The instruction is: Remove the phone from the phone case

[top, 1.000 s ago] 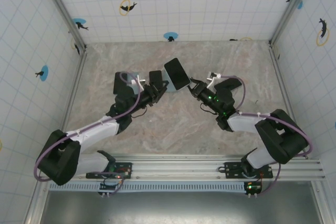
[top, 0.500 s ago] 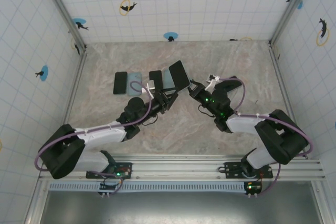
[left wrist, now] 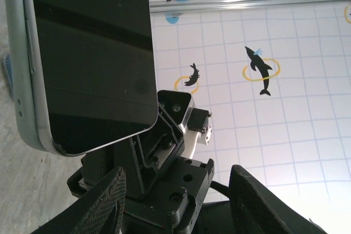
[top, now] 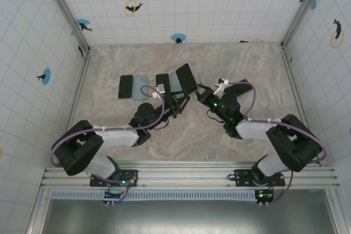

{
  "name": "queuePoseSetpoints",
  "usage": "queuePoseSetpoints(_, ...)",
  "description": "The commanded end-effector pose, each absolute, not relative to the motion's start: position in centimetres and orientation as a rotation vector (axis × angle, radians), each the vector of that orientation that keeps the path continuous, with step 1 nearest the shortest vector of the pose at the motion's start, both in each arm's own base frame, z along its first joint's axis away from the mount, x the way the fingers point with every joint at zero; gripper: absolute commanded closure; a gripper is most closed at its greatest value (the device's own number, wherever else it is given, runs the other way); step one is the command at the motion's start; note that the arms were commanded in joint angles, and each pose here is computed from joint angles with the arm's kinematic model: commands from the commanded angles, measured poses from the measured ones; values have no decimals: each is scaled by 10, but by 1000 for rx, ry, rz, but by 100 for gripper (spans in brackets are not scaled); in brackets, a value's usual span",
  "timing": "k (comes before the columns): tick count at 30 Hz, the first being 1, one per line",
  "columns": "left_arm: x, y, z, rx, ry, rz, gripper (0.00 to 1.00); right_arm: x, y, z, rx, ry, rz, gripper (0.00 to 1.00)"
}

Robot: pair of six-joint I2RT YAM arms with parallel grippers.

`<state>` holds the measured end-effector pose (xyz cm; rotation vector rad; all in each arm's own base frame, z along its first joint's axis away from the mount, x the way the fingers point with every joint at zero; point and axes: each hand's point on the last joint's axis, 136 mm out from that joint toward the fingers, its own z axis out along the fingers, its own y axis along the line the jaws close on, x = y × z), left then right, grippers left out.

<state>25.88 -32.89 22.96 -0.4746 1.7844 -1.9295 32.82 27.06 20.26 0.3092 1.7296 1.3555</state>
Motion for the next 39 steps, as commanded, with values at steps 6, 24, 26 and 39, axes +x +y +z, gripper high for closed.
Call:
queuePoseSetpoints(6,259,-336,244,-471,1718,-2005,49,326,271,261,264,1536,1440,100)
queuePoseSetpoints(24,269,-339,242,-523,1652,-2064,51,317,270,267,233,1519,1456,100)
queuePoseSetpoints(26,270,-340,244,-520,1645,-2070,51,317,270,266,232,1522,1453,100)
queuePoseSetpoints(39,279,-328,253,-523,1621,-2030,53,313,274,265,203,1520,1462,100)
